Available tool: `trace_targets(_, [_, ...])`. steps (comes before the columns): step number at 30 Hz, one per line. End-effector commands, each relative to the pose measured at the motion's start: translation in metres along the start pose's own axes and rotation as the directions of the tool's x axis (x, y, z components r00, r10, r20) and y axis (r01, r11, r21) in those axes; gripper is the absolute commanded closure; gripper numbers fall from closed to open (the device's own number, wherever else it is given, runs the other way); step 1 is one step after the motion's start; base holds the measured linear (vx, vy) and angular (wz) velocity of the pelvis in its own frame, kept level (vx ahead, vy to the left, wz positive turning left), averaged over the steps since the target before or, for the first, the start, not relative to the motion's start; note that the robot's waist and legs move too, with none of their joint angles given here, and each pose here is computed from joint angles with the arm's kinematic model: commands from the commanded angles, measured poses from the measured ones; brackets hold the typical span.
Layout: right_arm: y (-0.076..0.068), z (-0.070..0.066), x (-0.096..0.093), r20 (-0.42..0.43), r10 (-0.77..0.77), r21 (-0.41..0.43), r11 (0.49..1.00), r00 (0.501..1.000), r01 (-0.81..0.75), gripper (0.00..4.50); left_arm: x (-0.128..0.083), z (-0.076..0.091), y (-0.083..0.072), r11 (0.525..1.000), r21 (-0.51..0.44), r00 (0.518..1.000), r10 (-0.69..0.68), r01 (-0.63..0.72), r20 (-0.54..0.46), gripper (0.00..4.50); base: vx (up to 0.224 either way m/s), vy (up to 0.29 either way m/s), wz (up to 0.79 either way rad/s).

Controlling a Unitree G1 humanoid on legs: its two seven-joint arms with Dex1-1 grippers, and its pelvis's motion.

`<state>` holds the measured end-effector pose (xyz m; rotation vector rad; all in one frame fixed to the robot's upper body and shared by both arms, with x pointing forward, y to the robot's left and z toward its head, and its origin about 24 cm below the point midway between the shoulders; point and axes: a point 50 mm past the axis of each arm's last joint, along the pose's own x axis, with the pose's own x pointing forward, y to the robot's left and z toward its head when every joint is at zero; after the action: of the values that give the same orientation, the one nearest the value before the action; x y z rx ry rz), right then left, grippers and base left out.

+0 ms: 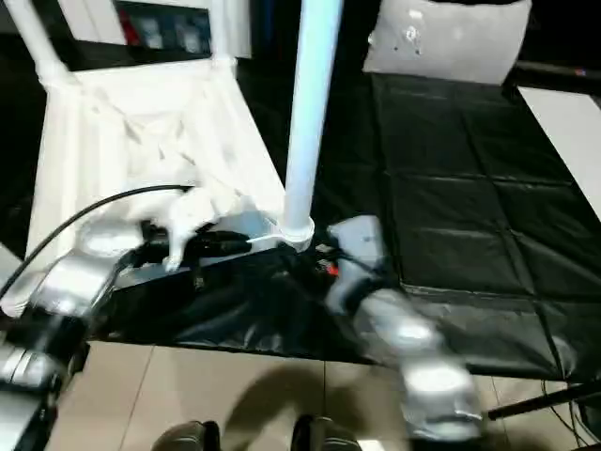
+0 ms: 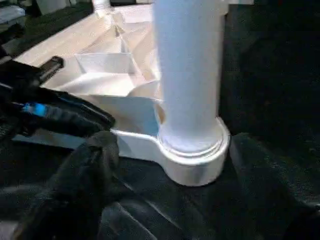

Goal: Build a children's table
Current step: Rotate leg to tighten, then rotate table base

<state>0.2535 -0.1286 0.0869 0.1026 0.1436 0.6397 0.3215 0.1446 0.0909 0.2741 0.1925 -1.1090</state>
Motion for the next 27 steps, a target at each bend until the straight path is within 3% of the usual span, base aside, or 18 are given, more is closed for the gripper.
trace_targets(1, [0.002, 0.012, -0.003, 0.048, 0.067, 0.046, 0.997, 0.997, -0.069, 0.32, -0.004, 0.016, -0.003, 1.0, 0.012, 0.997, 0.004, -0.005, 0.074, 3.93, 0.0, 0.0, 0.0])
trace_targets(4, [0.006, 0.025, 0.001, 0.115, 0.146, 0.089, 0.984, 0.983, -0.157, 0.08, -0.009, 0.016, -0.01, 0.999, -0.025, 0.997, 0.043, -0.041, 0.071, 3.62, 0.0, 0.0, 0.0])
trace_targets(7, [0.009, 0.031, 0.007, 0.126, 0.2, 0.108, 0.971, 0.972, -0.214, 0.0, -0.014, 0.013, -0.019, 0.994, -0.063, 0.993, 0.093, -0.088, 0.07, 3.52, 0.0, 0.0, 0.0])
trace_targets(10, [0.014, 0.037, 0.015, 0.131, 0.243, 0.1, 0.961, 0.961, -0.256, 0.0, -0.022, 0.007, -0.034, 0.981, -0.125, 0.985, 0.157, -0.147, 0.074, 3.21, 0.0, 0.0, 0.0])
trace_targets(11, [0.018, 0.041, 0.023, 0.137, 0.266, 0.086, 0.957, 0.954, -0.278, 0.0, -0.029, 0.001, -0.046, 0.965, -0.174, 0.975, 0.212, -0.198, 0.068, 3.15, 0.0, 0.0, 0.0])
trace_targets(17, [0.014, 0.049, 0.051, 0.161, 0.222, 0.083, 0.968, 0.962, -0.237, 0.0, -0.039, -0.007, -0.081, 0.917, -0.277, 0.947, 0.316, -0.287, 0.064, 2.7, 0.0, 0.0, 0.0])
trace_targets(19, [0.012, 0.05, 0.055, 0.166, 0.203, 0.083, 0.972, 0.965, -0.219, 0.0, -0.04, -0.008, -0.086, 0.909, -0.288, 0.94, 0.334, -0.302, 0.067, 2.58, 0.0, 0.0, 0.0])
trace_targets(21, [0.004, 0.051, 0.06, 0.166, 0.142, 0.078, 0.985, 0.976, -0.157, 0.0, -0.041, -0.009, -0.092, 0.898, -0.301, 0.934, 0.353, -0.32, 0.062, 2.46, 0.0, 0.0, 0.0])
trace_targets(23, [-0.028, 0.054, 0.067, 0.16, -0.063, 0.065, 0.996, 0.985, 0.053, 0.0, -0.046, -0.013, -0.106, 0.883, -0.316, 0.926, 0.376, -0.347, 0.034, 2.24, 0.0, 0.0, 0.0])
trace_targets(24, [-0.028, 0.054, 0.067, 0.16, -0.063, 0.065, 0.996, 0.985, 0.053, 0.0, -0.046, -0.013, -0.106, 0.883, -0.316, 0.926, 0.376, -0.347, 0.034, 2.17, 0.0, 0.0, 0.0])
trace_targets(25, [-0.053, 0.056, 0.066, 0.164, -0.19, 0.06, 0.981, 0.968, 0.183, 0.0, -0.052, -0.016, -0.111, 0.879, -0.306, 0.922, 0.386, -0.364, 0.012, 2.1, 0.0, 0.0, 0.0])
trace_targets(27, [-0.061, 0.056, 0.065, 0.169, -0.227, 0.06, 0.974, 0.959, 0.22, 0.0, -0.055, -0.016, -0.112, 0.877, -0.304, 0.92, 0.392, -0.373, 0.002, 1.89, 0.0, 0.0, 0.0])
